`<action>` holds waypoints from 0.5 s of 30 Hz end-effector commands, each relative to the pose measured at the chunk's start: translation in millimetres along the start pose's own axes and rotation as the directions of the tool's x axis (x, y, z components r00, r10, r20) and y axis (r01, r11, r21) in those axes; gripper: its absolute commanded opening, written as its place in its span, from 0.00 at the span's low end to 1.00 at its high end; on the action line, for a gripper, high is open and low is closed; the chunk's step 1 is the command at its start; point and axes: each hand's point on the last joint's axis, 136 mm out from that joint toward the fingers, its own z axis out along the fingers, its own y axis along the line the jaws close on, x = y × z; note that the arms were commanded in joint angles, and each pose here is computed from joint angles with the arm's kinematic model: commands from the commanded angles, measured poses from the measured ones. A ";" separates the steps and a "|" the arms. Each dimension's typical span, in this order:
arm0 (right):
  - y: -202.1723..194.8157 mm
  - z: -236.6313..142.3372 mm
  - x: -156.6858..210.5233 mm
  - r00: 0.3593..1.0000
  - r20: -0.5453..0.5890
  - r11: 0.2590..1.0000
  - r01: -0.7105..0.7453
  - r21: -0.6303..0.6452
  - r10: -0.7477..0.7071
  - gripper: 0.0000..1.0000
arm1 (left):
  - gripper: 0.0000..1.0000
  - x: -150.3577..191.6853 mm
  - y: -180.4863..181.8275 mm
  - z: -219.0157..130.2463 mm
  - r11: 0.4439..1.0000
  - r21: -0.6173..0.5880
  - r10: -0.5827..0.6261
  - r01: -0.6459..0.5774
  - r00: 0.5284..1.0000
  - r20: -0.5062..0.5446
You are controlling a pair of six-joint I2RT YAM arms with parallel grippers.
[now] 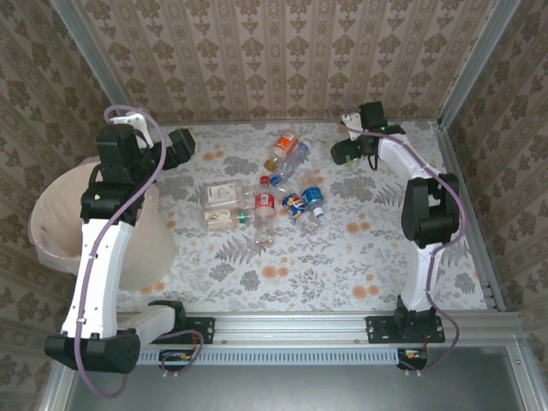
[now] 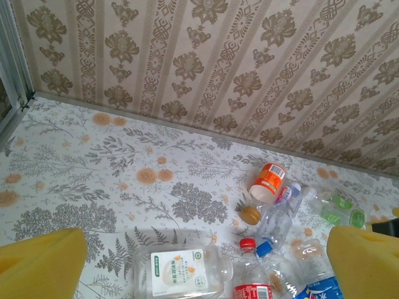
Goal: Put the plastic bottles in the bin
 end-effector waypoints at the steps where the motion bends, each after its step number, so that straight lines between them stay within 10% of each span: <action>1: 13.4 10.4 22.2 0.980 -0.113 0.982 0.152 -0.115 -0.165 1.00 | 1.00 -11.0 1.2 -13.3 1.000 -0.006 -0.005 0.005 0.998 0.070; 15: 10.5 66.2 25.9 0.935 -0.169 0.940 0.279 -0.198 -0.313 0.98 | 1.00 -4.2 -1.2 -13.4 1.000 0.015 -0.014 0.013 0.999 0.044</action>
